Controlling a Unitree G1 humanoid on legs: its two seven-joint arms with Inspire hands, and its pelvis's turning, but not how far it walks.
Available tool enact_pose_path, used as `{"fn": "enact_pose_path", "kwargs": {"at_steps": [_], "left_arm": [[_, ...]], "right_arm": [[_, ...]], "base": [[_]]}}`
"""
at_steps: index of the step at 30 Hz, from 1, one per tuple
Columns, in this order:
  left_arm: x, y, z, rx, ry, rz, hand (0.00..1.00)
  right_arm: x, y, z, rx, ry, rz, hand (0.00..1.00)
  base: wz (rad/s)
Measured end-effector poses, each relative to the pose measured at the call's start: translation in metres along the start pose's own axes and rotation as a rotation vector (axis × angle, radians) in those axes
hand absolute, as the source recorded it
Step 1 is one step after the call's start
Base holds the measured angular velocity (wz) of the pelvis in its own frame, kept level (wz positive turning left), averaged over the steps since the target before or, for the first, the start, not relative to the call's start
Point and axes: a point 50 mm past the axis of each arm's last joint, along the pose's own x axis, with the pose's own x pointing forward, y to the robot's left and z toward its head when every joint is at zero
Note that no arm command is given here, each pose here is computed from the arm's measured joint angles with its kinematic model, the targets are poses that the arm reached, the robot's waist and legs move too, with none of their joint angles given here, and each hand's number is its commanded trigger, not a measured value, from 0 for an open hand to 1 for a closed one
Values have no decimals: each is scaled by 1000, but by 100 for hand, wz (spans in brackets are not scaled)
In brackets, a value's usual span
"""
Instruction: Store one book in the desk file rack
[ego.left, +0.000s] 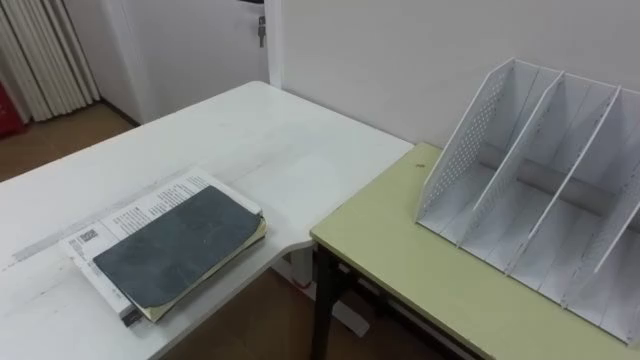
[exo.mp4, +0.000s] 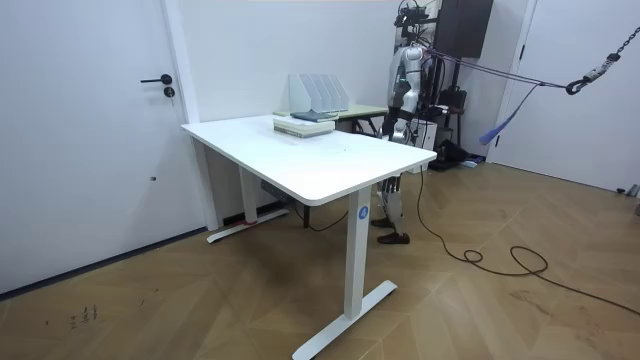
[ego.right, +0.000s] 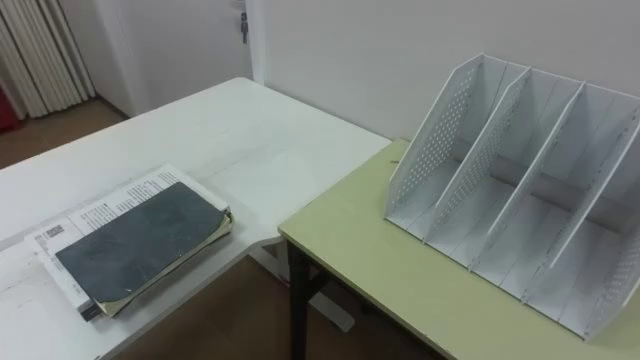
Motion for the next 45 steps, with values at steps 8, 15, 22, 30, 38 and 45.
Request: {"fn": "enact_pose_path", "kwargs": {"at_steps": [8,15,22,30,38,45], "left_arm": [[0,0,0,-1,1,0,0],[0,0,1,0,-2,1,0],[0,1,2,15,-9,12,0],[-1,8,17,114,-52,52,0],[-18,28,78,351,-318,219,0],[-43,13,131,585,-569,294,0]], "right_arm": [[0,0,0,-2,0,0,0],[0,0,1,0,-2,0,0],[0,0,1,-4,-10,-1,0],[0,1,-1,-14,-4,3,0],[-1,-6,18,-89,-76,-20,0],[-2,-6,28,-187,-102,-22,0]], "base": [[0],[0],[0],[0],[0],[-4]]}}
